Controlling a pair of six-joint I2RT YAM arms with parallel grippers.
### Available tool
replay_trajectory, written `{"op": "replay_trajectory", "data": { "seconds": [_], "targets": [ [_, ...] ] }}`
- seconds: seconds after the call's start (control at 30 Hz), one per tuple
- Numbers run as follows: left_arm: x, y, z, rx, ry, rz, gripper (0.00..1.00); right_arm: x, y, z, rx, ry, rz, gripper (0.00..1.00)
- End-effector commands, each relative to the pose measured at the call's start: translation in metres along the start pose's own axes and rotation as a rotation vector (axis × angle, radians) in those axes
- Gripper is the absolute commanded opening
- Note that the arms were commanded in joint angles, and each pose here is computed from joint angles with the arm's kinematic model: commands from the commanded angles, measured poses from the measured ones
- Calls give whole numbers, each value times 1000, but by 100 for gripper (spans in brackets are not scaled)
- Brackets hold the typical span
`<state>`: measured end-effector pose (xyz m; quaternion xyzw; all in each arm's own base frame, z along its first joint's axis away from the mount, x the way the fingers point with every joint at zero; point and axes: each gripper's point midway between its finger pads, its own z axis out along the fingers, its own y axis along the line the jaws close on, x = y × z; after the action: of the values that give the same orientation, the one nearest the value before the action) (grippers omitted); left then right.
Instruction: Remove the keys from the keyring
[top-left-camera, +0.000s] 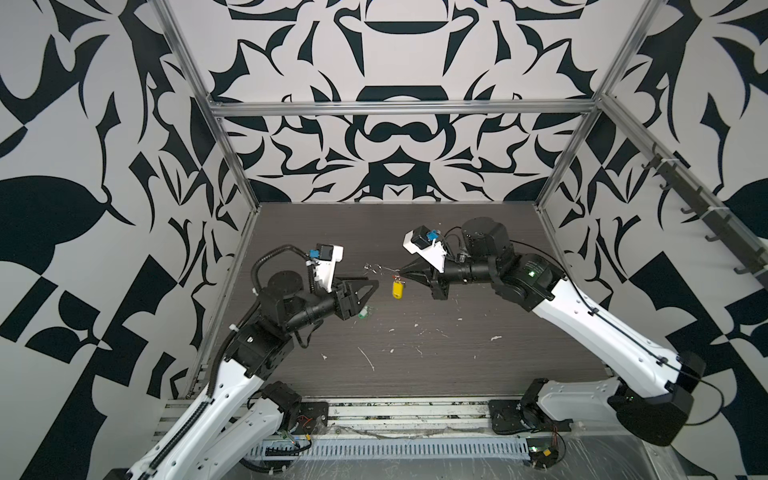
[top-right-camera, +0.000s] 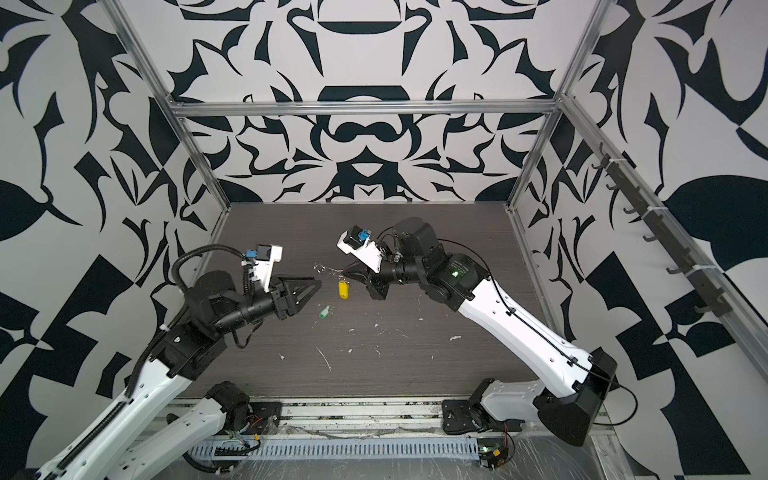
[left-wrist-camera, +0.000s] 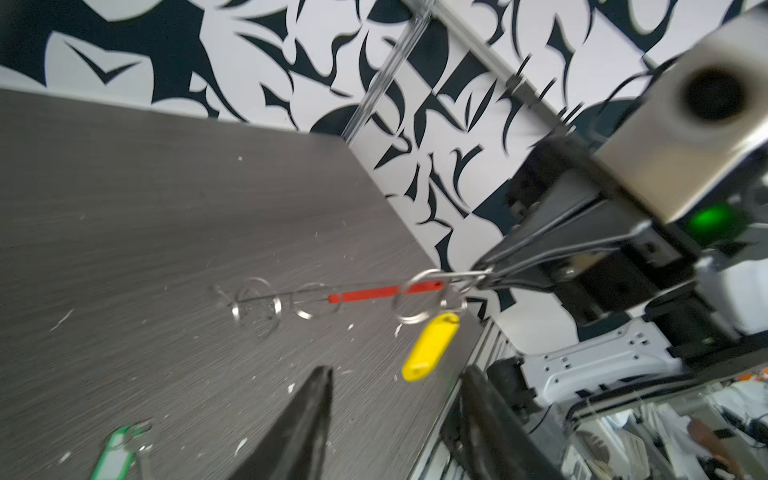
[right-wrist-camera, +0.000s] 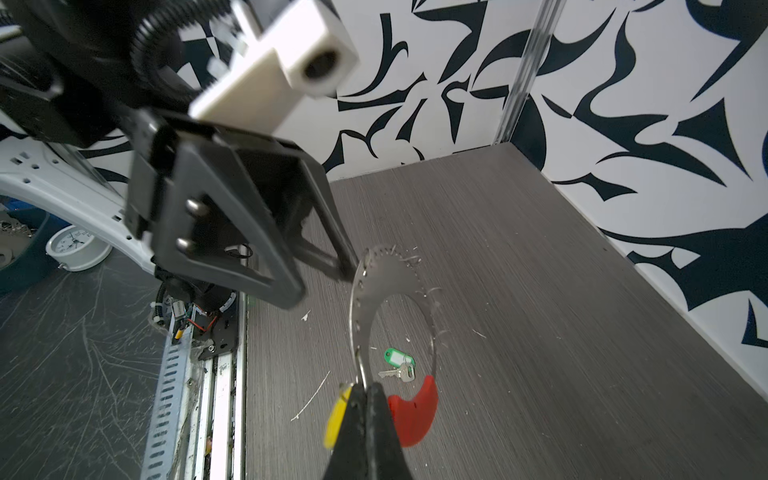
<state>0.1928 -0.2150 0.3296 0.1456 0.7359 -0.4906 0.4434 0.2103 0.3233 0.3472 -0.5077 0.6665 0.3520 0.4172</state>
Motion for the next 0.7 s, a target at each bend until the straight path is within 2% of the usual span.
{"op": "replay_trajectory", "data": {
  "seconds": [0.0, 0.07, 0.13, 0.27, 0.43, 0.57, 0.67],
  "targets": [
    [-16, -11, -12, 5, -69, 20, 61, -20, 9, -11, -29, -49, -23, 0],
    [-25, -4, -19, -47, -131, 26, 65, -19, 10, -9, -42, -41, -18, 0],
    [-33, 18, -24, -176, -182, 25, 67, -18, 14, -8, -75, -31, -16, 0],
    [-45, 39, -17, -291, -215, 78, 71, -16, 29, -6, -180, -15, -4, 0],
    [-39, 52, 10, -314, -121, 44, 75, -18, 35, -7, -215, -9, 4, 0],
    [-16, 50, 33, -245, 21, 8, 65, -21, 30, -10, -176, -13, -15, 0],
    [-8, 40, 33, -182, 51, -7, 64, -20, 22, -9, -134, 1, -14, 0]
  ]
}}
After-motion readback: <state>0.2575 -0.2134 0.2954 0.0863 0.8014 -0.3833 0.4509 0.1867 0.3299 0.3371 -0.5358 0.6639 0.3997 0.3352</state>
